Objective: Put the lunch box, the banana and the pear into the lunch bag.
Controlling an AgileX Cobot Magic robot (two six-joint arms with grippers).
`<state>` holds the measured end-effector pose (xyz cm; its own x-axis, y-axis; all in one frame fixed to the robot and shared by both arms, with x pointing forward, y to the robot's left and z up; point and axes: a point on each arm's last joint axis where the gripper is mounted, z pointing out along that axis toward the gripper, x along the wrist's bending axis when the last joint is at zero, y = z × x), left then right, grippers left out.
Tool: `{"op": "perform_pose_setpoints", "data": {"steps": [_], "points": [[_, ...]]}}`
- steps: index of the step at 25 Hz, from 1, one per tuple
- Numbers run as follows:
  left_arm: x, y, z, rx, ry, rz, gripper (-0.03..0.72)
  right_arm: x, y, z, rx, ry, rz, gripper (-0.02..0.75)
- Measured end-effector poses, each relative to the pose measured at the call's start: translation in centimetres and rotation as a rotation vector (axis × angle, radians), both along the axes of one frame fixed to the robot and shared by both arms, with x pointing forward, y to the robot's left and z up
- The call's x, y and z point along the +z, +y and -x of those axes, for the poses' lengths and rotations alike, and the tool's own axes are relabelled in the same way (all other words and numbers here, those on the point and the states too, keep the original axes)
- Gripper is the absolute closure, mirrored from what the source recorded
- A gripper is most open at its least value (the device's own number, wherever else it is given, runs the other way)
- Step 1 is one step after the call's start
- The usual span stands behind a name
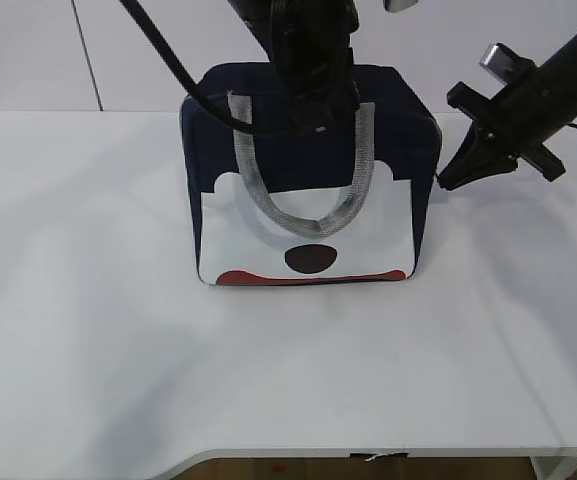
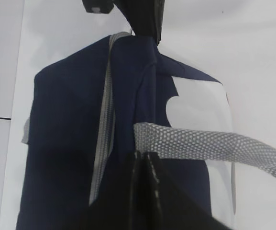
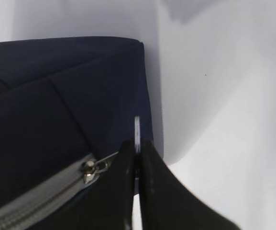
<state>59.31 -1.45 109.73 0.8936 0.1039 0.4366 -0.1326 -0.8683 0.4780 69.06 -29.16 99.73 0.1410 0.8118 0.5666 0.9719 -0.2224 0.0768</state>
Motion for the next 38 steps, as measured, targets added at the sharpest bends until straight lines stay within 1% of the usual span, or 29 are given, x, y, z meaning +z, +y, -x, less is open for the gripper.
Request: {"op": "perform_pose_setpoints", "data": {"steps": [5, 8, 12, 16, 19, 21, 26, 27, 29, 33, 38], "points": [[0.0, 0.0, 0.0, 0.002, 0.001, 0.001, 0.697, 0.0, 0.0, 0.0, 0.051, -0.035, 0.008, 0.731], [0.0, 0.0, 0.0, 0.002, 0.001, 0.001, 0.697, 0.2, 0.2, -0.1, 0.084, -0.069, -0.011, 0.713], [0.1, 0.0, 0.0, 0.002, -0.001, 0.002, 0.697, 0.4, 0.6, -0.3, 0.123, -0.123, -0.059, 0.609], [0.1, 0.0, 0.1, 0.001, 0.000, 0.001, 0.697, 0.5, 0.6, -0.3, 0.143, -0.147, -0.059, 0.489], [0.1, 0.2, -0.1, 0.005, 0.000, 0.001, 0.697, 0.5, 0.6, -0.3, 0.171, -0.168, -0.050, 0.451], [0.1, 0.2, -0.1, 0.005, 0.000, 0.001, 0.697, 0.7, 0.5, -0.3, 0.225, -0.208, -0.026, 0.444], [0.1, 0.2, 0.0, 0.004, 0.003, -0.001, 0.697, 3.6, -0.1, 0.9, 0.426, -0.368, 0.142, 0.442], [0.1, 0.2, 0.0, 0.004, 0.003, -0.001, 0.697, 4.2, -0.1, 1.1, 0.467, -0.403, 0.164, 0.442], [0.1, 0.2, 0.0, 0.004, 0.005, -0.002, 0.697, 5.2, -0.1, 1.4, 0.523, -0.463, 0.184, 0.442], [0.1, 0.2, 0.0, 0.004, 0.005, -0.002, 0.697, 6.3, 0.3, 1.6, 0.616, -0.571, 0.179, 0.442], [0.1, 0.2, 0.0, 0.004, 0.005, -0.002, 0.697, 7.2, 0.6, 1.9, 0.858, -0.773, 0.242, 0.442]]}}
